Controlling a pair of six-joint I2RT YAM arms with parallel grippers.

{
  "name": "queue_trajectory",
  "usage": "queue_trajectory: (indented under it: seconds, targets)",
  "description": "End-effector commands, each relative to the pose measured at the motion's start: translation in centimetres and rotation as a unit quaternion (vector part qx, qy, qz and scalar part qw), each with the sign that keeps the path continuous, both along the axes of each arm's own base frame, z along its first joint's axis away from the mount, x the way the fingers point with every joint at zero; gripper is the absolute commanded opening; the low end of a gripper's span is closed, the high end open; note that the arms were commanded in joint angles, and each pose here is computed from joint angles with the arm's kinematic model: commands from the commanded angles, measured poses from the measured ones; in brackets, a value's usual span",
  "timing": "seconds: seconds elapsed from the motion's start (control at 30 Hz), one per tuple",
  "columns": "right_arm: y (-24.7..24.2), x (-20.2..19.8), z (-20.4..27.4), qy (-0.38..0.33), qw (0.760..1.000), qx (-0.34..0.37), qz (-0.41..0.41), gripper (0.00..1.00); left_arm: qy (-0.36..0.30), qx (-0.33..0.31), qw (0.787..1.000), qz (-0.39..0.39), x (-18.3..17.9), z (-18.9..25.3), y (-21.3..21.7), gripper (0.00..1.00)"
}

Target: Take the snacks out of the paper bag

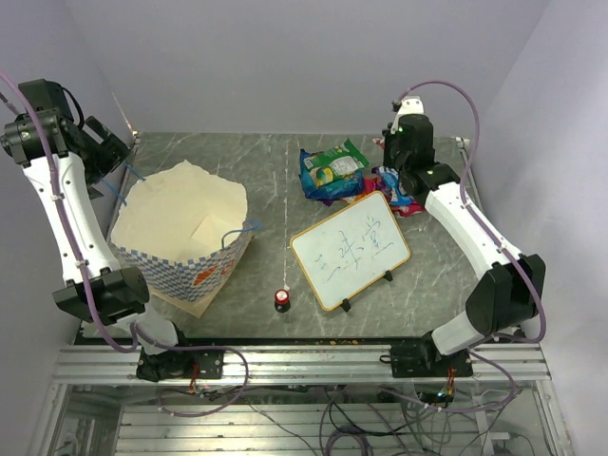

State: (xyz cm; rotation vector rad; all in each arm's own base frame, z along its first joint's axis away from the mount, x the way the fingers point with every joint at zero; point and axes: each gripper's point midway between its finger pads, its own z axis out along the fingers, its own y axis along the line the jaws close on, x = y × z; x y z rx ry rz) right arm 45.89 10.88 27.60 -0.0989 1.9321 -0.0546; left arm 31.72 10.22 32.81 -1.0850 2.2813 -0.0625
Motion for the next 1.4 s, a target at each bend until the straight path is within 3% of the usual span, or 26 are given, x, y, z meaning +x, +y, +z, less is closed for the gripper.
queue_trajectory:
  seconds: [0.0, 0.37, 0.57, 0.9, 1.1, 1.37]
  targets:
    - [-2.6, 1.3, -1.3, 0.01, 0.999, 0.019, -0.035, 0.0, -0.033, -0.015, 0.999, -0.003, -0.2, 1.8, -0.2, 0.99]
    - [-9.8, 3.5, -8.7, 0.092, 0.982, 0.069, -0.149, 0.0, -0.164, -0.015, 0.982, -0.091, 0.7, 8.0, -2.3, 0.96]
    - [-10.8, 4.0, -13.8, 0.149, 0.971, 0.117, -0.142, 0.0, -0.211, 0.02, 0.969, -0.125, 0.4, 10.7, -2.8, 0.97]
    - [-10.9, 2.4, -18.6, 0.213, 0.961, 0.112, -0.14, 0.0, -0.277, 0.009, 0.938, -0.21, 0.9, 14.1, -6.6, 0.95]
    - [-11.0, 1.7, -18.1, 0.209, 0.963, 0.105, -0.134, 0.1, -0.312, 0.038, 0.901, -0.298, 1.3, 16.3, -11.9, 0.95]
    - [-10.8, 0.5, -17.3, 0.216, 0.964, 0.098, -0.119, 0.36, -0.352, 0.025, 0.853, -0.385, -0.2, 18.2, -17.3, 0.95]
